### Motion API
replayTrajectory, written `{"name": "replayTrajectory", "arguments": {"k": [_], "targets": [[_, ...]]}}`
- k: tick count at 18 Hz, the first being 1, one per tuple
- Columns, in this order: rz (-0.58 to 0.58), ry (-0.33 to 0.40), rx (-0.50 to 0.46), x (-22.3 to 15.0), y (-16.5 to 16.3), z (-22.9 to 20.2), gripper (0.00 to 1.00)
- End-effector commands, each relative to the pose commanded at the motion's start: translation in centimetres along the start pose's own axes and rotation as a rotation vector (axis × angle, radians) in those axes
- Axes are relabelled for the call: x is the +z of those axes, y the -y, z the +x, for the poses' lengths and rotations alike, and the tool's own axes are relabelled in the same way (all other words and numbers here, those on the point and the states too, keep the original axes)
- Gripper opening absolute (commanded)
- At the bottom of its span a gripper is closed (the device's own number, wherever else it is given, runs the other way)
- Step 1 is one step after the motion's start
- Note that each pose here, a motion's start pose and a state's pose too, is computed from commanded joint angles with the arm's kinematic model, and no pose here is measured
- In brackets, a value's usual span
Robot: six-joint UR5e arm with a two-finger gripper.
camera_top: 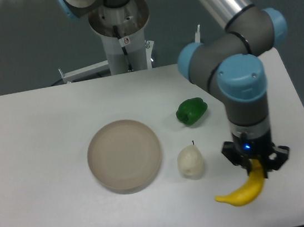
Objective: Place bananas on a plate
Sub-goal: 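Carry the banana over the pear and lower it onto the plate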
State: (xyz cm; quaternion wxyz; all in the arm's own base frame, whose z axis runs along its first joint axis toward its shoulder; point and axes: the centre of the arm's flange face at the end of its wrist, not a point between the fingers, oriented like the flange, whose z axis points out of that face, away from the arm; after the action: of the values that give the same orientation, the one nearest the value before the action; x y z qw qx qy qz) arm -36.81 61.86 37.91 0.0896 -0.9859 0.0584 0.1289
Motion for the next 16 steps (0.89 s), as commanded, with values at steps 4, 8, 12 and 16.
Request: {"name": "replayTrajectory", "arguments": {"k": [4, 8, 12, 16], "targets": [[-0.031, -0.05, -0.043, -1.2, -0.3, 4.1, 0.4], [-0.038, -0.113, -0.095, -0.6, -0.4, 9.1, 0.4], [-0.063, -0.172, -0.13, 0.6, -0.9, 14.1, 0.4], [-0.078, -0.185, -0.149, 2.2, -1.2, 18.5, 0.4]]}}
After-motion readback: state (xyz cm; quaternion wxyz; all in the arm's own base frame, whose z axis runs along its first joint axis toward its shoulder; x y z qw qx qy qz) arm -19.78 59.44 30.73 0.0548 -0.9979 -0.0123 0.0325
